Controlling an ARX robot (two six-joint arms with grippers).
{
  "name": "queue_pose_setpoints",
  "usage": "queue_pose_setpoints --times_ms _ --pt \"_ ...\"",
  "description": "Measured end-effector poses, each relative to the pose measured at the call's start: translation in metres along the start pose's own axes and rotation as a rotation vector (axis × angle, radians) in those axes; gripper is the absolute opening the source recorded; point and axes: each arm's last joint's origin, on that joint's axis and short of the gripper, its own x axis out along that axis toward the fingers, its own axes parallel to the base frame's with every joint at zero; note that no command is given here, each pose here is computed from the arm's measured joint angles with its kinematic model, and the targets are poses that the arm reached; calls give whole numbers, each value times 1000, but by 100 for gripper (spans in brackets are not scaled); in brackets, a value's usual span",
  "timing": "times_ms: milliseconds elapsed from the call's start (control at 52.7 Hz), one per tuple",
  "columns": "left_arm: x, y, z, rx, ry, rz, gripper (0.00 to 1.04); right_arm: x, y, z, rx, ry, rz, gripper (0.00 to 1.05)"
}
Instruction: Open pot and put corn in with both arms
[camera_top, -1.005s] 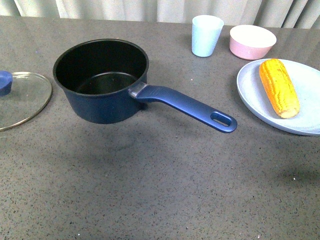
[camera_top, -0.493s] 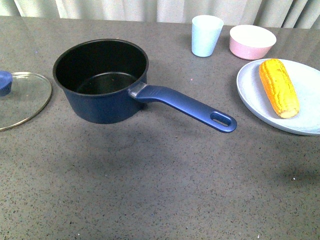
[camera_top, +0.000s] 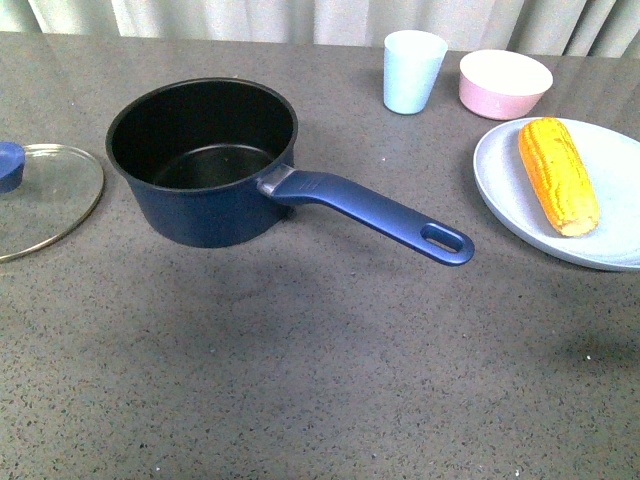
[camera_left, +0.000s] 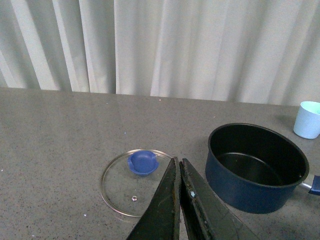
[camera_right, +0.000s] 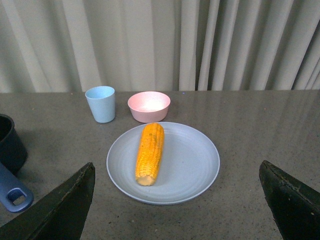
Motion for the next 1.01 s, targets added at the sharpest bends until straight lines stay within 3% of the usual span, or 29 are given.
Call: queue_pose_setpoints --times_ms 588,1005 --pt "-11 0 -3 0 15 0 2 0 0 0 0 0 0 96" --pt "-11 0 -3 0 15 0 69 0 0 0 0 0 0 96"
